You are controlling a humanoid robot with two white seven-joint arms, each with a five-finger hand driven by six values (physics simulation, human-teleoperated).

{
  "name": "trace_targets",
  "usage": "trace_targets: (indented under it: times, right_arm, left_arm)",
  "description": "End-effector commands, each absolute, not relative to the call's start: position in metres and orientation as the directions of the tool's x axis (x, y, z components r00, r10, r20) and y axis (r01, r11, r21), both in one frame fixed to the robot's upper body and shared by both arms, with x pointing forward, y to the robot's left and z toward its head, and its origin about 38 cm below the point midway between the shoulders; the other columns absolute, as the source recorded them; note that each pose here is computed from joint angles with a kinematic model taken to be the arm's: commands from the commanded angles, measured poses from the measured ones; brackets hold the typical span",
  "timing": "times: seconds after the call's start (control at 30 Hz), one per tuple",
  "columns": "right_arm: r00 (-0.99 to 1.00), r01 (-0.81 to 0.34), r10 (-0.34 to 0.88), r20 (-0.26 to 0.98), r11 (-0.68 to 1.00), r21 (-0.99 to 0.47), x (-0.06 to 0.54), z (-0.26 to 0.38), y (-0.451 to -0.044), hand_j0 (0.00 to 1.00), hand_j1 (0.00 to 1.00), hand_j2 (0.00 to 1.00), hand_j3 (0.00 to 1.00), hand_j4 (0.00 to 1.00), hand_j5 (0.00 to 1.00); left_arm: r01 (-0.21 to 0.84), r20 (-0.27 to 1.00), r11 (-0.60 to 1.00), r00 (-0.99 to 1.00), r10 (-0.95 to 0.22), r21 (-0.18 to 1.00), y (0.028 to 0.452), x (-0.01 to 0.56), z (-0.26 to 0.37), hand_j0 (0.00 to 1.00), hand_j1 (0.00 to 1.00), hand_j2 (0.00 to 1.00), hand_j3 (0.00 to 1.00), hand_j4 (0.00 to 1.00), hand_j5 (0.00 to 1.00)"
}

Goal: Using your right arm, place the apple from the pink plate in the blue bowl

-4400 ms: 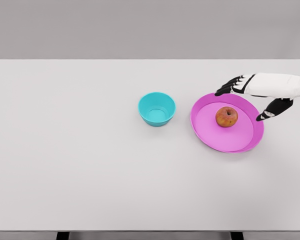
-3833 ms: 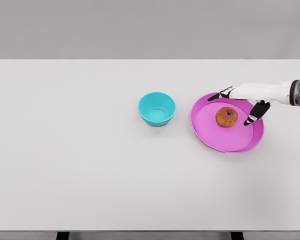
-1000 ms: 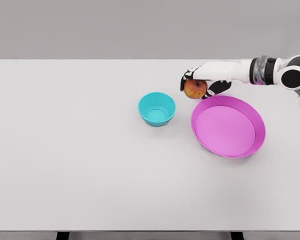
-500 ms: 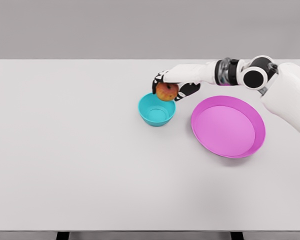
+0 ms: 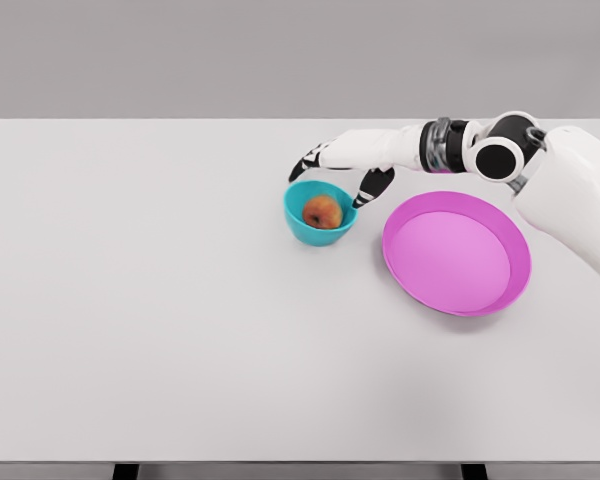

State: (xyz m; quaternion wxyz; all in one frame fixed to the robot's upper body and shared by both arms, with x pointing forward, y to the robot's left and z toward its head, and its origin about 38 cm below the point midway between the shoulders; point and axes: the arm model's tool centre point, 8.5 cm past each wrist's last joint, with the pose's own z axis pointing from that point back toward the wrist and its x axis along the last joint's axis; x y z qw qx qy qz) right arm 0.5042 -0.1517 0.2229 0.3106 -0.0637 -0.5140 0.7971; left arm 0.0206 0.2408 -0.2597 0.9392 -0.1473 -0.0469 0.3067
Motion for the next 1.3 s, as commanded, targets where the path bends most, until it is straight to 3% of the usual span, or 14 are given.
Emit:
trace_targets:
  times: [0.0,0.2,0.3,0.43,0.53,0.73,1.27]
  right_arm:
    - [-0.799,-0.425,0.561,0.216,-0.274,-0.863,0.503,0.226,-0.152,0.98,0.98,0.98,0.98,0.98,0.98]
    - [-0.794,-0.377,0.587,0.162,-0.266,-0.887,0.488,0.255,-0.172,1.00,1.00,1.00,1.00,1.00,1.00]
    - [-0.799,-0.321,0.593,0.097,-0.284,-0.904,0.451,0.288,-0.216,1.00,1.00,1.00,1.00,1.00,1.00]
    - [-0.804,-0.347,0.583,0.117,-0.299,-0.889,0.421,0.302,-0.277,1.00,1.00,1.00,1.00,1.00,1.00]
    - [-0.801,-0.351,0.587,0.118,-0.300,-0.887,0.418,0.301,-0.285,1.00,1.00,1.00,1.00,1.00,1.00]
    - [-0.750,-0.306,0.640,0.166,-0.113,-0.945,0.415,0.317,-0.314,1.00,1.00,1.00,1.00,1.00,1.00]
    - [-0.728,-0.378,0.648,0.223,-0.109,-0.919,0.408,0.287,-0.312,1.00,1.00,1.00,1.00,1.00,1.00]
  left_arm:
    - [-0.562,-0.003,0.768,0.807,0.590,-0.306,0.241,0.021,-0.260,1.00,1.00,1.00,1.00,1.00,1.00]
    - [-0.563,-0.002,0.767,0.807,0.591,-0.306,0.241,0.021,-0.260,1.00,1.00,1.00,1.00,1.00,1.00]
    - [-0.563,-0.002,0.767,0.807,0.591,-0.306,0.241,0.021,-0.260,1.00,1.00,1.00,1.00,1.00,1.00]
    - [-0.562,-0.003,0.768,0.807,0.590,-0.306,0.241,0.021,-0.260,1.00,1.00,1.00,1.00,1.00,1.00]
    - [-0.563,-0.002,0.767,0.807,0.591,-0.306,0.241,0.021,-0.260,1.00,1.00,1.00,1.00,1.00,1.00]
    - [-0.563,-0.002,0.767,0.807,0.591,-0.306,0.241,0.021,-0.260,1.00,1.00,1.00,1.00,1.00,1.00]
    - [-0.567,0.026,0.756,0.794,0.607,-0.326,0.241,0.039,-0.259,1.00,1.00,1.00,1.00,1.00,1.00]
